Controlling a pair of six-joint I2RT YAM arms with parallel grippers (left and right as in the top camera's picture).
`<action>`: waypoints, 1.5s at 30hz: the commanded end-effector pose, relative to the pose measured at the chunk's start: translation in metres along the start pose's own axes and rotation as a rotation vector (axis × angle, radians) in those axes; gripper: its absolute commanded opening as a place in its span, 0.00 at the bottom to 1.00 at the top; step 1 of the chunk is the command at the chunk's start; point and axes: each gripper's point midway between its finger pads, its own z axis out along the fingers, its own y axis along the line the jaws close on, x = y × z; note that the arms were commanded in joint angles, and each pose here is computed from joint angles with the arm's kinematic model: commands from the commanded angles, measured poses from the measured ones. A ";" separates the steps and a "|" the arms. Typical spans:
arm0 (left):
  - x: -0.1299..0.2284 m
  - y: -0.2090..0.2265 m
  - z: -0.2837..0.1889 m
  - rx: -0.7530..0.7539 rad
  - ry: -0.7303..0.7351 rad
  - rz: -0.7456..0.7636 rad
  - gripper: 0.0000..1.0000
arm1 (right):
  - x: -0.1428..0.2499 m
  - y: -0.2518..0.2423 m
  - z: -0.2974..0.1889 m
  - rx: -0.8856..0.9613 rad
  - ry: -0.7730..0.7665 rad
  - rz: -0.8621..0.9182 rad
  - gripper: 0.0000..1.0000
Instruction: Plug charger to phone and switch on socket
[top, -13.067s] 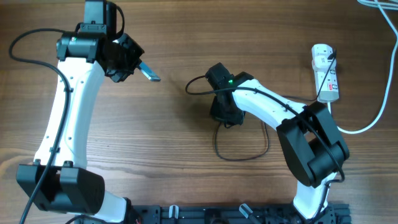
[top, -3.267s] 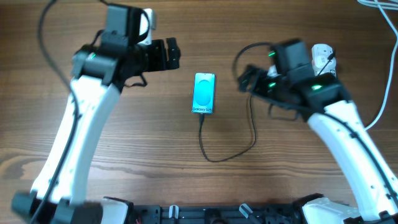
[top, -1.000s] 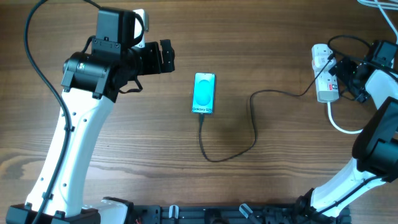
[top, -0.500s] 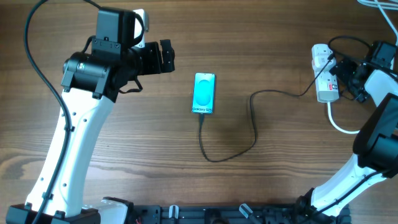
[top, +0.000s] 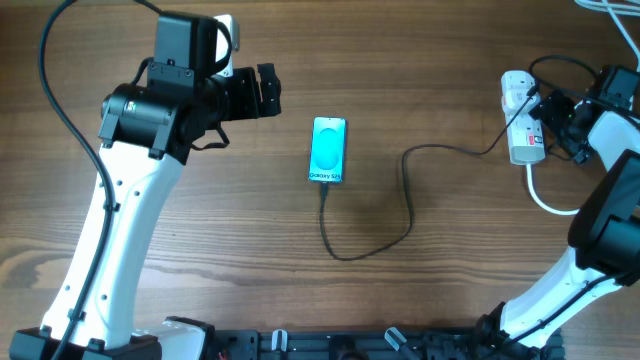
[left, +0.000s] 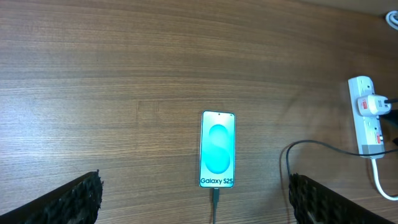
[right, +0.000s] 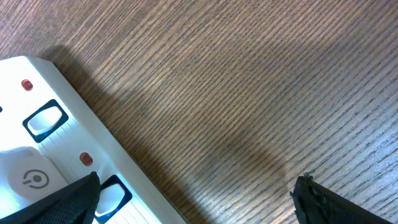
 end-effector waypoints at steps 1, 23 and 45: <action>0.000 0.004 0.000 -0.017 -0.004 0.004 1.00 | 0.020 0.006 0.011 -0.030 0.077 -0.027 1.00; 0.000 0.004 0.000 -0.017 -0.004 0.004 1.00 | 0.034 0.006 0.018 -0.032 0.126 -0.008 1.00; 0.000 0.004 0.000 -0.017 -0.004 0.004 1.00 | 0.003 0.019 -0.056 -0.060 0.012 0.024 1.00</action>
